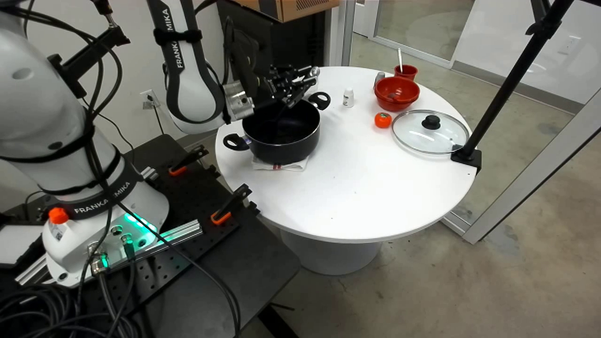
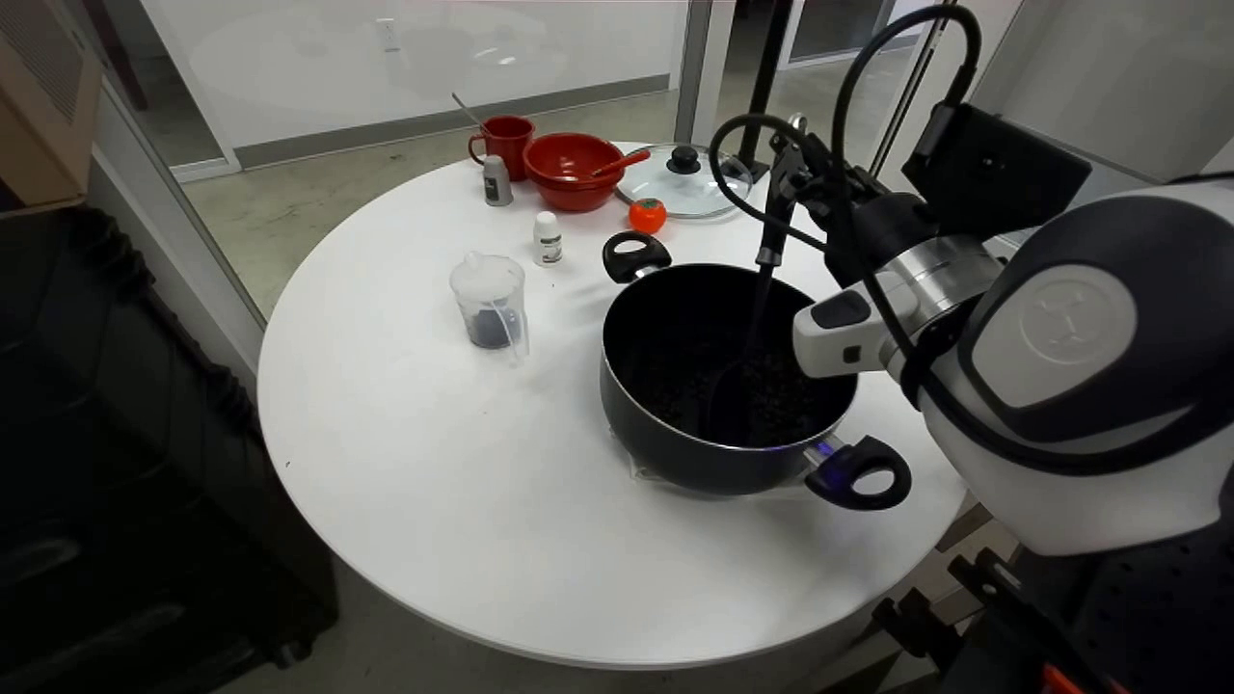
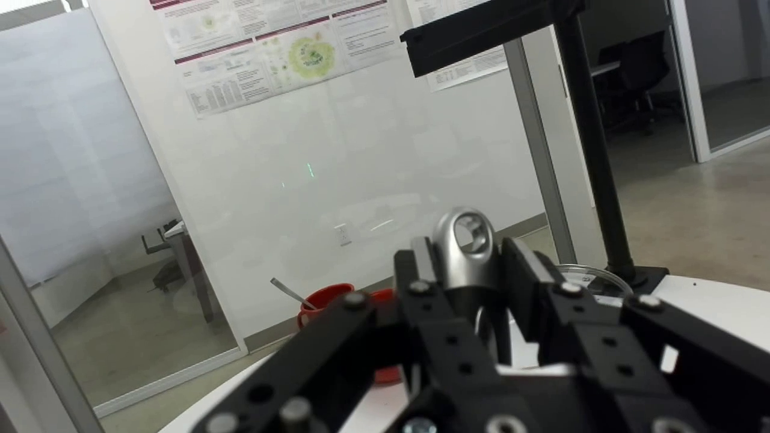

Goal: Use the dishing spoon to mix in the pot

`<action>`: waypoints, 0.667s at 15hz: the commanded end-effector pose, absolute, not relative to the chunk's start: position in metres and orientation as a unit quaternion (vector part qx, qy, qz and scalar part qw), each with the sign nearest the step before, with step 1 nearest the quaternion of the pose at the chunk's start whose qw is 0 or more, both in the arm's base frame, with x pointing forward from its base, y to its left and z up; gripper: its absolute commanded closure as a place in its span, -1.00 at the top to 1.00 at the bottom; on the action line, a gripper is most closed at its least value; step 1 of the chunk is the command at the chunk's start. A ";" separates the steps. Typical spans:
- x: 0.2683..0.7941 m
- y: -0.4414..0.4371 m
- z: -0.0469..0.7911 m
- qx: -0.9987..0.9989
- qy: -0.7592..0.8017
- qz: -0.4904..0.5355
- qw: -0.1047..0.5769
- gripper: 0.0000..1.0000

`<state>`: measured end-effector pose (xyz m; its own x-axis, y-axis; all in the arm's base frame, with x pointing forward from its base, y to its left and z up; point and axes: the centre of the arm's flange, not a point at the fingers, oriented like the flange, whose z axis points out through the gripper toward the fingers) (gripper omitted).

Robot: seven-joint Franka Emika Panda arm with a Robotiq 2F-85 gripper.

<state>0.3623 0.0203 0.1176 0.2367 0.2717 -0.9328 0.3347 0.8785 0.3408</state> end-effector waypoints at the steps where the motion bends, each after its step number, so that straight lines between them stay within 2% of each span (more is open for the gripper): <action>1: 0.367 0.019 0.125 0.261 0.593 -0.020 0.761 -0.84; 10: 0.409 0.022 0.138 0.300 0.544 -0.029 0.783 -0.84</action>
